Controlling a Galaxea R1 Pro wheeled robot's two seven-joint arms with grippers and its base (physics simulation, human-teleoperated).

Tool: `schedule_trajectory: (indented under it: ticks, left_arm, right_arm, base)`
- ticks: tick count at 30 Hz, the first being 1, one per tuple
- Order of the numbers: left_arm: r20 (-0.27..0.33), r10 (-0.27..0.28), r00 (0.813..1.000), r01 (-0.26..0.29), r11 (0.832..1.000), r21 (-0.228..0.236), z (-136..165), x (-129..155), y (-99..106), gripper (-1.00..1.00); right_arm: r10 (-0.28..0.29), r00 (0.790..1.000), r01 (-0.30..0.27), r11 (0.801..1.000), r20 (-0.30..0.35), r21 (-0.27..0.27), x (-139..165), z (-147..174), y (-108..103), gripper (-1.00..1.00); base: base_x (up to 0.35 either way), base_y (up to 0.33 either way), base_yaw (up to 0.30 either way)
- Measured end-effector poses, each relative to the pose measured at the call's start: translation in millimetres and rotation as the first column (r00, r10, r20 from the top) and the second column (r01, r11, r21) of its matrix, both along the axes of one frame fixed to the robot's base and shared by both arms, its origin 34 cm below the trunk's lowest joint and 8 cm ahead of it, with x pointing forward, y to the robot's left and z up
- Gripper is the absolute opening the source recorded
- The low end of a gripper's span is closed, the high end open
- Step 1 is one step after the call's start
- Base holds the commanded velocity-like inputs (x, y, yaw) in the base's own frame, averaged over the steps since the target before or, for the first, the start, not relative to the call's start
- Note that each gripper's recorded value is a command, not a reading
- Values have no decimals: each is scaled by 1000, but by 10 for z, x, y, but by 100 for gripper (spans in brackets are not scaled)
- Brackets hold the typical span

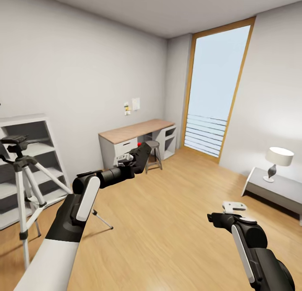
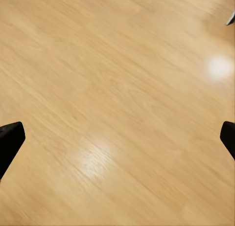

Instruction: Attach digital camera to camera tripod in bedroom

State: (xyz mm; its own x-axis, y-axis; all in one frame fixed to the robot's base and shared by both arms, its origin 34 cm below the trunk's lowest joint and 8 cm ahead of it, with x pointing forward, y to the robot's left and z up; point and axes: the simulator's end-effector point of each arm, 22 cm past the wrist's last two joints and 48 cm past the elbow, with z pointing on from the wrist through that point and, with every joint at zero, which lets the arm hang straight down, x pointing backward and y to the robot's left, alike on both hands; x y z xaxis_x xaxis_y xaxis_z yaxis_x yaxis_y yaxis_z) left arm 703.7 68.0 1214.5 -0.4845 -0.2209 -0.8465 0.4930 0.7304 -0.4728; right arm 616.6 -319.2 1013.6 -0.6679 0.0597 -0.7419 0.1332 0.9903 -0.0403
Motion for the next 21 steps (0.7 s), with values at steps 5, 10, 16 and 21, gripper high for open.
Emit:
schedule_trajectory:
  ticks: [5,10,16,21]
  left_arm:
    - [-1,0,1000,0,1000,0,-3,0,0,-100]
    - [-1,0,1000,0,1000,0,-3,0,1,-100]
    - [-1,0,1000,0,1000,1,-6,1,1,-100]
    - [-3,0,1000,0,1000,1,-12,2,1,-100]
  right_arm:
    - [-1,1000,1,1000,-19,2,-28,-30,0,100]
    - [1,999,-1,1000,-35,4,-53,-52,3,100]
    - [2,999,-2,1000,-33,6,-51,-49,3,100]
    - [0,999,0,1000,-32,4,-50,-47,-4,100]
  base:
    - [324,0,0]
    - [324,0,0]
    - [324,0,0]
    - [323,-6,0]
